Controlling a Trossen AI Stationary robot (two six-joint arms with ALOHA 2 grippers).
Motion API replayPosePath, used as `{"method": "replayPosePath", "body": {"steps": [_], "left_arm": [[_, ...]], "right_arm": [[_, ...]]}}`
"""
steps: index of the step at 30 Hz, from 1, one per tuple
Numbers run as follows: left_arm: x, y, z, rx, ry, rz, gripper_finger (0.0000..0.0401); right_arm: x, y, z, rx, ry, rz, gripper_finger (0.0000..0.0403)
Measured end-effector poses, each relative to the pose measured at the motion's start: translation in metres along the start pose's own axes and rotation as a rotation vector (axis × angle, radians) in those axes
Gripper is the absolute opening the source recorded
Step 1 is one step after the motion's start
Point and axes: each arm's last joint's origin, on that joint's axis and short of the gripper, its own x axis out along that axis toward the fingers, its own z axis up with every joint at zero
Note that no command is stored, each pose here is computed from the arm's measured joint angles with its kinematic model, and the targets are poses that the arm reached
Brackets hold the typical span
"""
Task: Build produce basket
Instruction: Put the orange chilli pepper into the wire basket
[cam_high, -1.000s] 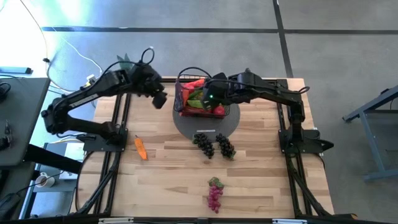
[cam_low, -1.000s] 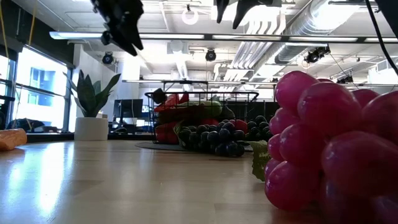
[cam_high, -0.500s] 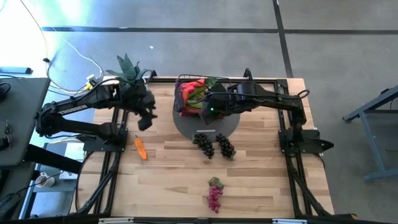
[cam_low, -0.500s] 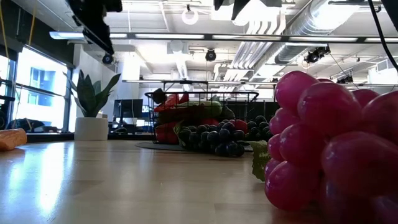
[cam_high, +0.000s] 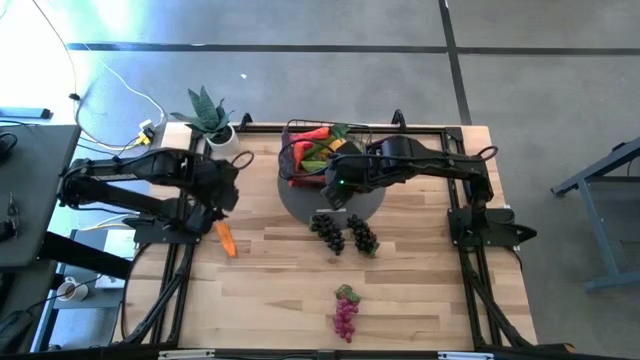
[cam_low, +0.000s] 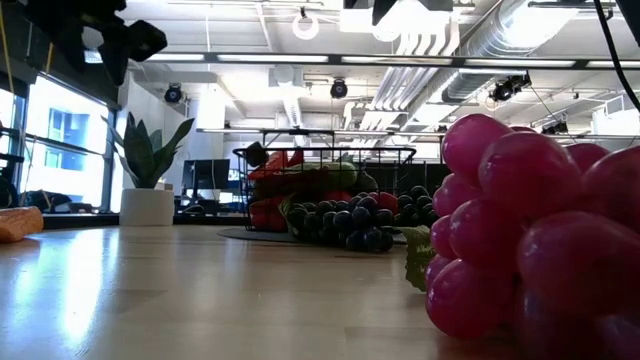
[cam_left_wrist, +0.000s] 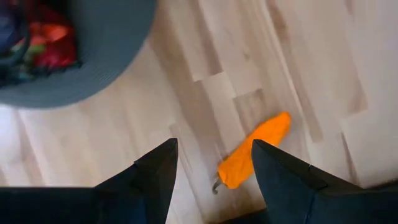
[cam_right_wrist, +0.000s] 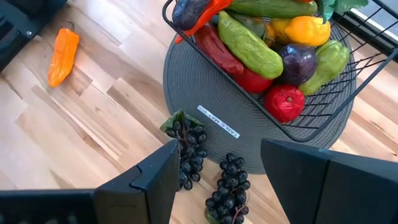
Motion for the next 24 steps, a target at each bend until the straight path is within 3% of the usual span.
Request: {"method": "replayPosePath", "body": {"steps": [10,16,24], "left_arm": [[0.011,-0.029,0.015,0.232,0.033,-0.102,0.0197],[0.046,-0.049,0.01,0.398,0.174,-0.169,0.0197],[0.089,-0.065,0.002,0.478,0.225,-0.171,0.0197]], "right_arm": [[0.0,0.0,0.0,-0.052,0.002,0.001,0.0209],[0.0,0.001,-0.001,-0.056,0.021,0.018,0.0209],[0.0,0.001,-0.001,-0.075,0.034,0.029,0.0209]]}}
